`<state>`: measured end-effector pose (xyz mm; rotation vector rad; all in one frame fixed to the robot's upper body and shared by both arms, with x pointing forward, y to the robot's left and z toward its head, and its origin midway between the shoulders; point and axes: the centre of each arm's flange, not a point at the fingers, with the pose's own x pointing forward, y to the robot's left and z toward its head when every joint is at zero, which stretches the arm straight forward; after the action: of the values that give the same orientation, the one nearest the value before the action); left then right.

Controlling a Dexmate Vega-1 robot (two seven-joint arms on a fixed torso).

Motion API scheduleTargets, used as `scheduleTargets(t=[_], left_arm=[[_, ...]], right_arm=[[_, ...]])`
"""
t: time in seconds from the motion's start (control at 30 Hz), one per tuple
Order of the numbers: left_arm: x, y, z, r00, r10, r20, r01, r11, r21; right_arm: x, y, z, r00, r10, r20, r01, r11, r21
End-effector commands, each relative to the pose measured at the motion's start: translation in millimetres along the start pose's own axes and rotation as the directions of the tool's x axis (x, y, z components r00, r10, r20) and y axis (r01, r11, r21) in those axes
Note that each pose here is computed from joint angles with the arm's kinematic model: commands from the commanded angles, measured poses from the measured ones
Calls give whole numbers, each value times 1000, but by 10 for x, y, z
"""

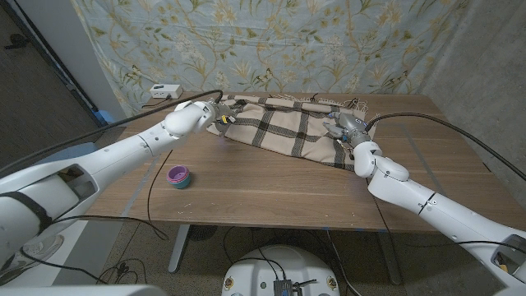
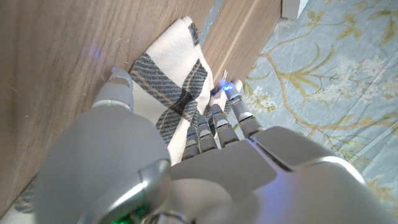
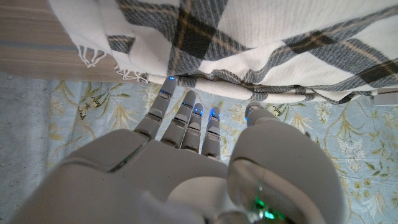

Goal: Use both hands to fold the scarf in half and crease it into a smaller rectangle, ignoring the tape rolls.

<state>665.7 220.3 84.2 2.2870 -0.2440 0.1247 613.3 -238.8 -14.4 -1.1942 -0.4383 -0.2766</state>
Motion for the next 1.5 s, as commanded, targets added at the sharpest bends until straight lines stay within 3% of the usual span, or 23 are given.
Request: scheduleTargets(t=[0.03,0.3,0.43,0.6,0.9,1.03,1.2,1.37,1.5], left_arm=[[110,-137,275,998,50,41,-52,998,45],[183,-207,373,998,36,47,-40,997,68],[202,-238,435,996,93,17,-95,984,149],[203,-318,503,971,238,-20,-226,945,237],[301,-538,555,937,338,-86,-311,921,234],[382,-601,590,942,317,-112,-288,933,215],[541,-636,649,967,235,-98,-223,967,125],[691,-655,629,996,86,-10,-86,996,-36],[732,-629,639,999,35,18,-34,999,-24]], right_arm=[[-27,-9,-61,1000,-10,-12,10,1000,4],[-11,-5,-80,1000,-11,-10,11,1000,7],[-8,-7,-89,1000,-12,-7,12,1000,7],[-21,-4,-116,1000,-13,-11,13,1000,9],[-50,-13,-140,1000,-14,-19,14,1000,-1],[-49,-23,-124,1000,-12,-12,11,1000,-12],[-14,-23,-80,1000,4,-9,-5,1000,-20],[-6,-28,-68,1000,7,-8,-7,1000,-27],[-10,-53,-82,1000,0,-15,0,1000,-29]])
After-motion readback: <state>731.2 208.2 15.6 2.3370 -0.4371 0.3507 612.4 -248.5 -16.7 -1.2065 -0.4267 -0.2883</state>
